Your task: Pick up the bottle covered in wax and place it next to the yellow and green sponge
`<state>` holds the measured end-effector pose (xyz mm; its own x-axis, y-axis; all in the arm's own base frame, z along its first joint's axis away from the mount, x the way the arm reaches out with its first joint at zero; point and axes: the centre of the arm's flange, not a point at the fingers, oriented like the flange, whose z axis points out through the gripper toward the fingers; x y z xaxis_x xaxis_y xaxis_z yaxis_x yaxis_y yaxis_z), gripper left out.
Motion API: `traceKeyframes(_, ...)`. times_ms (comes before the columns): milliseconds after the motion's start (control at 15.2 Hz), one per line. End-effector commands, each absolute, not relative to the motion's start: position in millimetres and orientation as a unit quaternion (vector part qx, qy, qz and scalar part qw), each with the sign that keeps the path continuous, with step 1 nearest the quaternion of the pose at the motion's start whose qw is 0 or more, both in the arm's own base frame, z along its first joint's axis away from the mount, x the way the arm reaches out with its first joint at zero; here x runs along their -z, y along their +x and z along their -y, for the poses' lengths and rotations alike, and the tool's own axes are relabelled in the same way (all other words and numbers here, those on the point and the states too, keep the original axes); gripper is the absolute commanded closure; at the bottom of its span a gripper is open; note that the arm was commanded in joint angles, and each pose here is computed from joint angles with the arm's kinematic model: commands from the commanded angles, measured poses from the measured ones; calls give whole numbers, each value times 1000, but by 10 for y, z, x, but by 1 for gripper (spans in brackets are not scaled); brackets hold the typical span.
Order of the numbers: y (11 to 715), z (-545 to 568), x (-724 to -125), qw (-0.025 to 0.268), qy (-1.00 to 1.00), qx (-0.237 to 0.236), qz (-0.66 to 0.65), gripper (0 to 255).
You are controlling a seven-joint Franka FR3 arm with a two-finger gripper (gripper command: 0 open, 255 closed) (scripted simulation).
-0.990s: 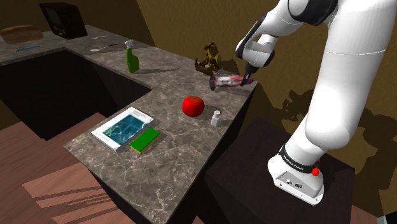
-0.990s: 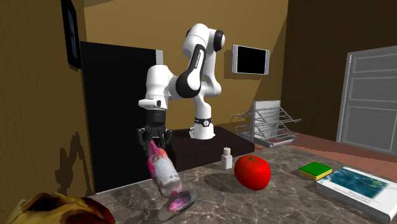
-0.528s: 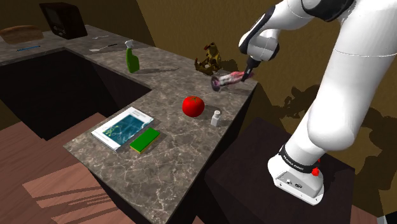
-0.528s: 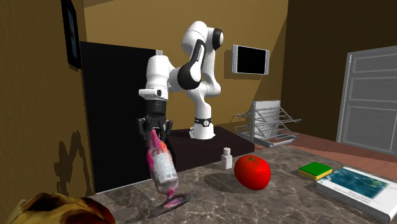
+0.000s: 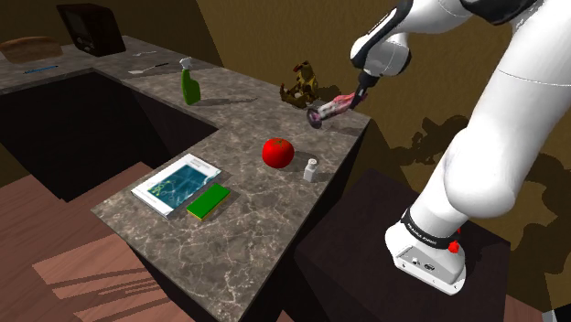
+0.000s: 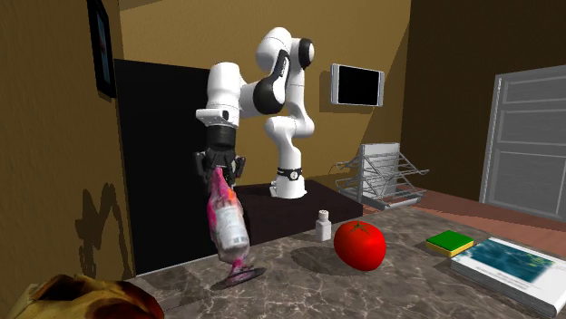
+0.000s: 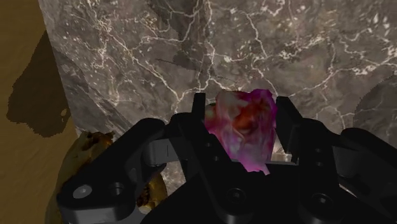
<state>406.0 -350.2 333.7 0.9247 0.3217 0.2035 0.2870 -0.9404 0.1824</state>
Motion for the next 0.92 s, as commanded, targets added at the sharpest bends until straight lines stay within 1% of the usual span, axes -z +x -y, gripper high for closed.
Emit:
traceKeyframes(0,4040,3365,-3370,75,978,-116,-156,255)
traceKeyframes(858,3855,1659,-3374,75,978,-116,-156,255)
